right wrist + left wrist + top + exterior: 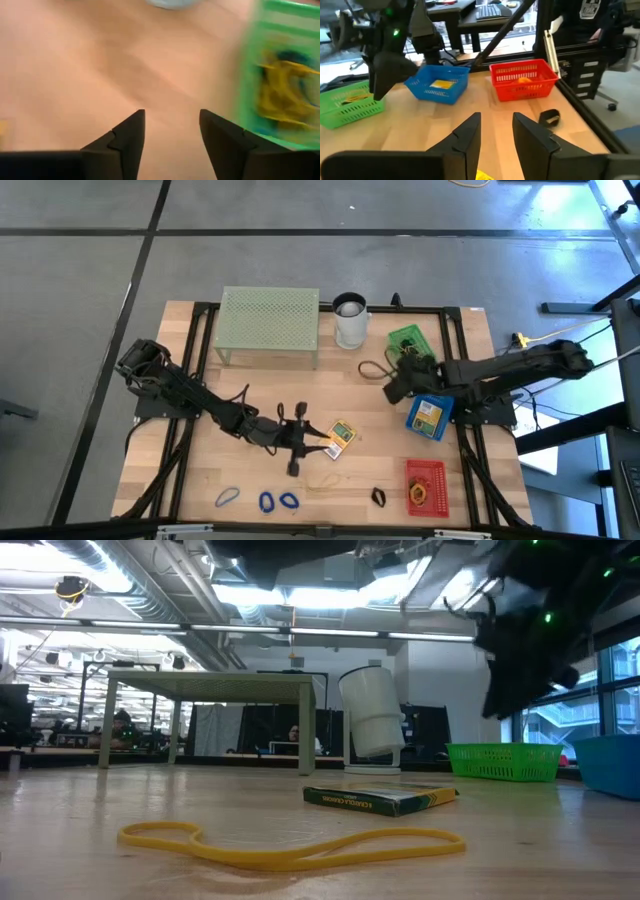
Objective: Pick & Place Office Desk Supplies
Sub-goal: Put the yellow crayon box into the blue bin
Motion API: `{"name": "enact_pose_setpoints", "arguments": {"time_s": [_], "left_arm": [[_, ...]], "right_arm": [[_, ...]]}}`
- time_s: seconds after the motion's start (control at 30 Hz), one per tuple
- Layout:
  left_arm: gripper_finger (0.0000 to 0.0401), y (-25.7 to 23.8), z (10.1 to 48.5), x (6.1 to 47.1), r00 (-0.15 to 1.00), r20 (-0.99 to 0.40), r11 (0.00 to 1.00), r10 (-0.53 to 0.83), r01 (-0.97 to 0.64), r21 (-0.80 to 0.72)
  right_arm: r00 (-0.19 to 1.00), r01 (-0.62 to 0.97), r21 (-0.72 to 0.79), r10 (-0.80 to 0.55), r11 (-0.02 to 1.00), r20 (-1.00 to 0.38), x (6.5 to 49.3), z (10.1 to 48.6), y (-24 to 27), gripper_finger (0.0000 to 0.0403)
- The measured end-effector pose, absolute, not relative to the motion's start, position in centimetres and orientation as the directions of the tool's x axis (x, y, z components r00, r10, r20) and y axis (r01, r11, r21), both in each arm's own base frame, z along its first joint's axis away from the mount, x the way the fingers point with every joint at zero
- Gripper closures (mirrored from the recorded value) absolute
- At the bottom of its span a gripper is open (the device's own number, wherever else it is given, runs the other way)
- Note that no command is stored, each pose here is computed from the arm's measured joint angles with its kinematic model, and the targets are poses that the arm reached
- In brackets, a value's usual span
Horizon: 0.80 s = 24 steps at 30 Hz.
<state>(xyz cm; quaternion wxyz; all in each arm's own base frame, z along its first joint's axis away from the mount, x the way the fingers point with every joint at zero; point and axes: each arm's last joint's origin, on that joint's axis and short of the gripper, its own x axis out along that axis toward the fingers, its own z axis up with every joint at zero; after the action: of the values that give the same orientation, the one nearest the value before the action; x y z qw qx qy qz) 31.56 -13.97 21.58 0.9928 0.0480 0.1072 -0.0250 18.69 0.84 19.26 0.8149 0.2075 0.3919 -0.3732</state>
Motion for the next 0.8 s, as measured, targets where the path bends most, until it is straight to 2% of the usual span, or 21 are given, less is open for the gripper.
{"name": "enact_pose_setpoints", "arguments": {"time_s": [0.17, 0.3, 0.43, 0.53, 0.7, 0.8], "left_arm": [[0.0276, -14.5, 21.0, 31.2, 0.961, -0.269, 0.997, -0.058, 0.067, 0.024], [0.0265, -15.2, 19.9, 30.3, 0.923, -0.382, 0.997, -0.042, 0.061, 0.038], [0.0265, -15.9, 19.2, 29.6, 0.9, -0.435, 0.993, -0.031, 0.077, 0.089], [0.0267, -16.5, 18.6, 29.6, 0.896, -0.442, 0.986, -0.041, 0.107, 0.125], [0.0264, -17.2, 15.9, 30.1, 0.862, -0.501, 0.967, -0.076, 0.187, 0.175], [0.0265, -17.4, 14.0, 30.3, 0.84, -0.54, 0.96, -0.042, 0.185, 0.213]], "right_arm": [[0.613, 0.618, 0.166, -0.339, 0.768, -0.714, 19.8, 20.1, 4.0, 0.0236], [0.696, 0.518, 0.214, -0.263, 0.828, -0.668, 20.0, 20.6, 6.0, 0.0248], [0.741, 0.466, 0.249, -0.221, 0.849, -0.634, 19.9, 20.9, 7.3, 0.0255], [0.768, 0.463, 0.251, -0.244, 0.85, -0.593, 19.9, 21.1, 7.9, 0.0259], [0.787, 0.469, 0.249, -0.274, 0.847, -0.553, 20.5, 20.9, 8.5, 0.0259], [0.78, 0.47, 0.237, -0.274, 0.85, -0.563, 20.9, 20.3, 8.7, 0.0259]]}}
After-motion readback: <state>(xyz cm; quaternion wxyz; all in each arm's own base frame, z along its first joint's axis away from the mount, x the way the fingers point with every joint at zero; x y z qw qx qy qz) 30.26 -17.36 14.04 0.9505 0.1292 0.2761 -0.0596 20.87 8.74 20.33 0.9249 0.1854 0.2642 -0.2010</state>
